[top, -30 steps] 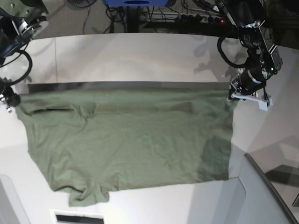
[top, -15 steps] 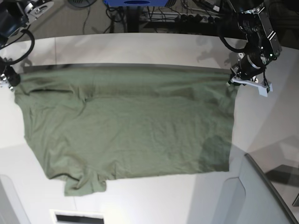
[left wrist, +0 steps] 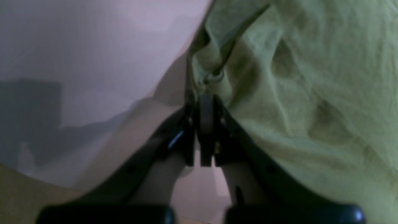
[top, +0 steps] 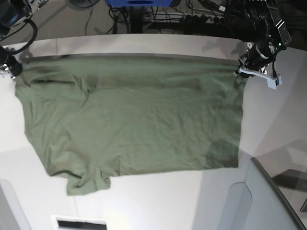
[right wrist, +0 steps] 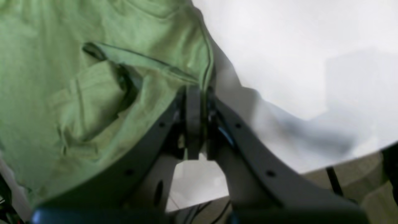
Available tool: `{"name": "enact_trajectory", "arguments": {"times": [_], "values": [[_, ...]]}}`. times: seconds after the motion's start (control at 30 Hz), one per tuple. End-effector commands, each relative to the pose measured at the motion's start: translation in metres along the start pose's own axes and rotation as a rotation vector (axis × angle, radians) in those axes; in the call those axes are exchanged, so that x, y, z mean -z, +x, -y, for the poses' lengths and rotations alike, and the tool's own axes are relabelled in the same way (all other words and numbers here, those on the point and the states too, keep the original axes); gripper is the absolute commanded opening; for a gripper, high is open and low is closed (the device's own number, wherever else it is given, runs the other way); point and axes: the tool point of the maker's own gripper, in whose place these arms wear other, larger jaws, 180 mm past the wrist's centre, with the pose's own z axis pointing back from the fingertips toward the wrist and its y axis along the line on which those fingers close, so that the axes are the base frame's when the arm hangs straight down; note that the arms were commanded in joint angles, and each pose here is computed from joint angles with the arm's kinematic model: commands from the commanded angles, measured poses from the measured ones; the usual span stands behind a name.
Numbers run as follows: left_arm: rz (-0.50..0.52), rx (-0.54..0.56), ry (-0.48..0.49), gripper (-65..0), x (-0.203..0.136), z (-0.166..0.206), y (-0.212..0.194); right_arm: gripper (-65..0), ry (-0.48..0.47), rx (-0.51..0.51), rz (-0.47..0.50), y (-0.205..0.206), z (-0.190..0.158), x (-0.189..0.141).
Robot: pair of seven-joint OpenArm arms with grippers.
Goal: Layout the t-shirt on the table in an organized manner, then fold the t-shirt properly
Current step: 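Hold both corners and pull them apart, stretching the shirt edge taut, then release the edge and move both grippers outward to the shirt's sides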
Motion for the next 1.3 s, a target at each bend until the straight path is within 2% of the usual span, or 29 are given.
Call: {"name": "enact_trajectory", "arguments": {"times": [0.0,0.47,0.9,0.97,1.03,1.1,1.13,1.2,1.27], "values": [[0.038,0.014,0.008,-65.0,-0.005,-0.003,0.011,-64.8,-0.001,-0.015,0.061,0.020,0.002,-0.009],[0.056,0.020,0.047,-65.0,-0.013,-0.023,-0.004,-64.8,-0.046,0.017,0.046,0.005,0.027,-0.018],[0.051,0.021,0.050,-65.0,-0.013,-0.024,-0.006,-64.1,-0.040,0.027,0.036,-0.002,0.025,-0.015],[0.049,0.020,0.051,-65.0,-0.012,-0.024,-0.006,-63.8,-0.042,0.059,0.040,-0.007,0.029,-0.016],[0.048,0.020,0.051,-65.0,-0.012,-0.024,-0.006,-59.7,-0.049,0.080,0.057,-0.004,0.033,-0.020],[0.049,0.021,0.050,-65.0,-0.013,-0.024,-0.006,-51.6,-0.056,0.080,0.074,0.000,0.035,-0.024],[0.052,0.022,0.050,-63.7,-0.013,-0.023,-0.005,-47.9,-0.060,0.076,0.080,0.001,0.035,-0.026],[0.047,0.021,0.053,-50.7,-0.014,-0.025,-0.008,-41.0,-0.065,0.068,0.096,0.006,0.035,-0.030],[0.046,0.023,0.055,-41.3,-0.015,-0.026,-0.008,-38.6,-0.069,0.060,0.105,0.009,0.035,-0.033]]}}
